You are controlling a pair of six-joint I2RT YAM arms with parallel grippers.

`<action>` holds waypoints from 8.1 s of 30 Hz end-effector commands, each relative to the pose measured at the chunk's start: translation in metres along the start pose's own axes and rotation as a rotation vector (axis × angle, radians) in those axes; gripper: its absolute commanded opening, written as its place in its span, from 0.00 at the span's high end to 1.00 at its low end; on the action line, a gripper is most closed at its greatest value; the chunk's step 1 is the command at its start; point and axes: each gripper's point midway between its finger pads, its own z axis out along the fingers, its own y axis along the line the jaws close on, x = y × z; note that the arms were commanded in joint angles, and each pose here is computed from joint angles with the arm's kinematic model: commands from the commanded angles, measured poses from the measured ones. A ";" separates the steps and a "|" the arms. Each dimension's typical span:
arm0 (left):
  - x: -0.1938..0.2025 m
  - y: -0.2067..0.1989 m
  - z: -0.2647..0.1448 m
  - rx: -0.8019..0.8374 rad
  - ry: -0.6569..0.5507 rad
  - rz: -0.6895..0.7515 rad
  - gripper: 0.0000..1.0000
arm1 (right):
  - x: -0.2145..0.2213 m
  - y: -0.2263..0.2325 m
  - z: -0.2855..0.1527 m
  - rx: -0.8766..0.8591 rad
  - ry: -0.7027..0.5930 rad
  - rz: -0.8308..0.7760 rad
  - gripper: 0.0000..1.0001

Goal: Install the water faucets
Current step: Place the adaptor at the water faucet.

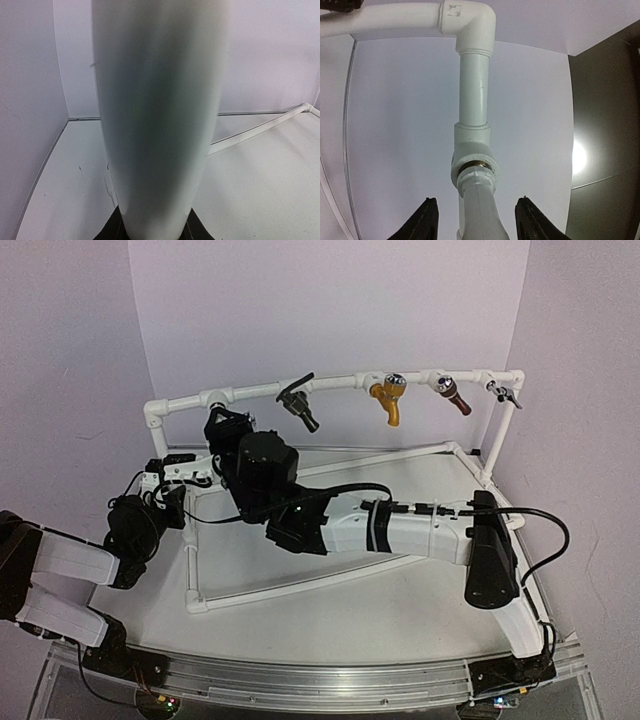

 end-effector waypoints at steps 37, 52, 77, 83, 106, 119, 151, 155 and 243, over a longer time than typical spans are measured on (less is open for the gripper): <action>-0.013 -0.038 0.004 0.175 -0.019 -0.039 1.00 | 0.042 -0.058 -0.042 -0.094 -0.189 1.954 0.08; -0.012 -0.039 0.006 0.179 -0.015 -0.037 1.00 | -0.001 -0.009 -0.121 -0.279 -0.284 0.515 0.03; -0.015 -0.038 0.003 0.175 -0.024 -0.032 1.00 | -0.017 0.002 -0.021 0.010 -0.105 -0.262 0.11; -0.014 -0.039 0.004 0.179 -0.020 -0.032 1.00 | -0.012 0.004 -0.008 0.015 -0.057 -0.216 0.20; -0.013 -0.040 0.004 0.183 -0.019 -0.031 1.00 | 0.036 -0.048 0.000 0.186 0.087 0.880 0.91; -0.013 -0.039 0.004 0.184 -0.019 -0.034 1.00 | 0.119 -0.036 -0.004 0.216 -0.004 2.288 0.93; -0.013 -0.039 0.003 0.184 -0.019 -0.034 1.00 | -0.031 -0.010 -0.038 0.030 -0.038 -0.107 0.09; -0.014 -0.039 0.002 0.184 -0.019 -0.035 1.00 | -0.025 -0.018 -0.022 0.060 -0.013 -0.091 0.11; -0.012 -0.040 0.005 0.188 -0.009 -0.031 1.00 | 0.004 -0.008 -0.072 -0.087 -0.218 -0.229 0.13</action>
